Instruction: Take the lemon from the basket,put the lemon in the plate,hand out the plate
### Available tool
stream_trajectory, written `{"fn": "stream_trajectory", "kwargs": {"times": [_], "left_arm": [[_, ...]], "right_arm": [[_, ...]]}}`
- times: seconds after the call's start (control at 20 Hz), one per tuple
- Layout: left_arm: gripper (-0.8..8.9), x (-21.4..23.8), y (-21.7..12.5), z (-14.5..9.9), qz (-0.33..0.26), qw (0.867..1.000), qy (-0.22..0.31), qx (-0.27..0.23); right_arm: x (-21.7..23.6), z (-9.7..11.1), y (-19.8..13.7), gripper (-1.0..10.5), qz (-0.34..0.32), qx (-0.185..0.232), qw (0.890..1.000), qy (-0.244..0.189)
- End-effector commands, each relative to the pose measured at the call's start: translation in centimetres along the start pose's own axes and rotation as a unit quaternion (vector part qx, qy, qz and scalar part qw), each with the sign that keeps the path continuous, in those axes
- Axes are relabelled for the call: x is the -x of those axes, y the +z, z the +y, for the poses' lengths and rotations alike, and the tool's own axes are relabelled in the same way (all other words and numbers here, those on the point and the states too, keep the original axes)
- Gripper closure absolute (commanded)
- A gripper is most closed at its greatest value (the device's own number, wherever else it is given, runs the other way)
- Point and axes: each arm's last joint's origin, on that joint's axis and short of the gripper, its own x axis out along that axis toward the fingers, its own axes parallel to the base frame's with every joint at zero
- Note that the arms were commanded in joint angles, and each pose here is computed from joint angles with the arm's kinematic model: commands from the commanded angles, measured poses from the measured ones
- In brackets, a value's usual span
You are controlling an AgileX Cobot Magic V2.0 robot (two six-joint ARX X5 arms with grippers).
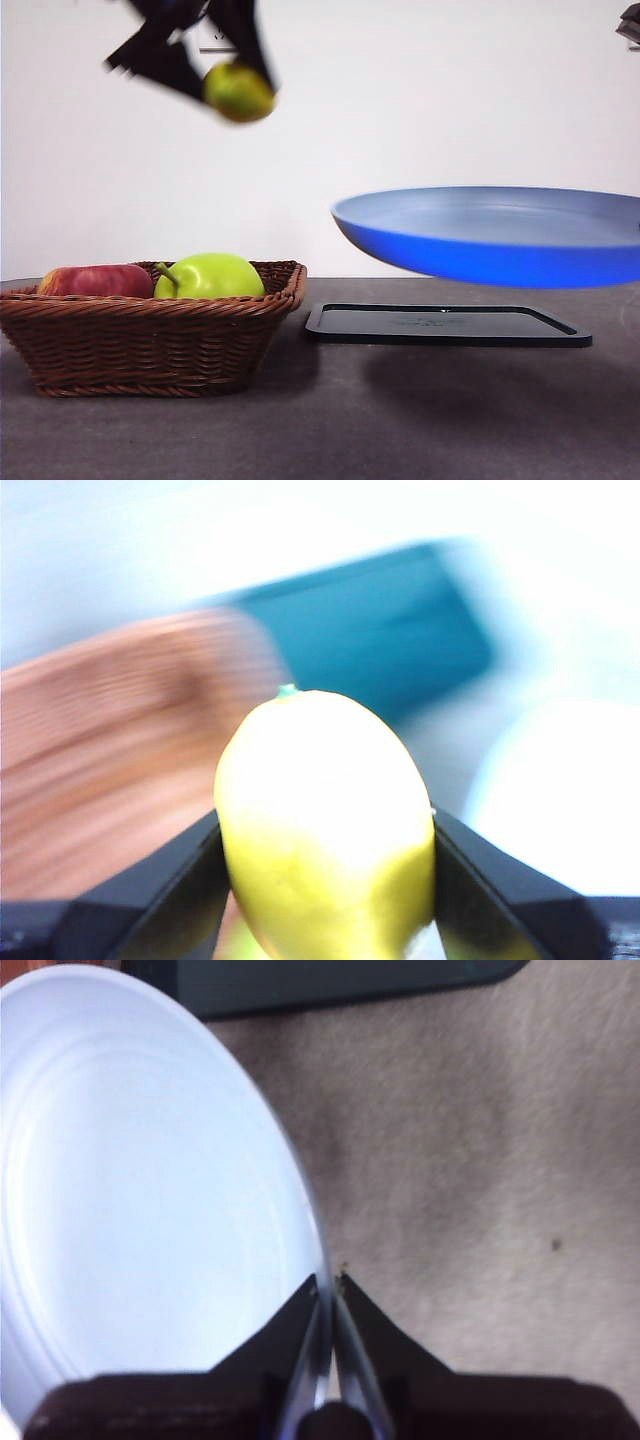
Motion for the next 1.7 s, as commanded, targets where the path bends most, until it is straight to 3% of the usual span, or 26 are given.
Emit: {"fn": "stream_trajectory", "kwargs": {"times": [0.05,0.25,0.4,0.55,0.85,1.15,1.3,1.7], "left_arm": [[6.35,-0.4,-0.3,-4.5,0.001,0.997,-0.051,-0.061],[6.35,-3.3,-2.5,-11.3,0.016,0.984,-0.056,-0.166],[6.35,-5.1,-4.0,-14.2,0.019,0.976,-0.051,-0.212],[6.35,-6.9,-5.2,-15.6,0.043,0.971,-0.059,-0.228],[6.35,-10.5,-6.9,-15.8,0.095,0.966,-0.05,-0.235],[6.28,-10.7,-7.1,-15.8,0.101,0.965,-0.049,-0.236],[4.99,-10.7,-7.1,-15.8,0.101,0.965,-0.048,-0.236],[4.49,-9.3,-6.6,-15.5,0.1,0.969,-0.062,-0.219]], "right_arm": [[-0.3,0.2,0.5,9.4,0.005,-0.007,1.0,0.027],[-0.4,0.2,0.5,9.4,0.007,-0.007,1.0,0.027],[-0.4,0.2,0.5,9.4,0.008,-0.008,1.0,0.027],[-0.4,0.2,0.5,9.4,0.011,-0.009,1.0,0.026],[-0.4,0.2,0.4,9.4,0.012,-0.009,1.0,0.026],[-0.4,0.2,0.4,9.4,0.012,-0.009,1.0,0.026],[-0.4,0.2,0.4,9.4,0.014,-0.01,1.0,0.026],[-0.4,0.2,0.4,9.4,0.017,-0.014,0.999,0.037]]}}
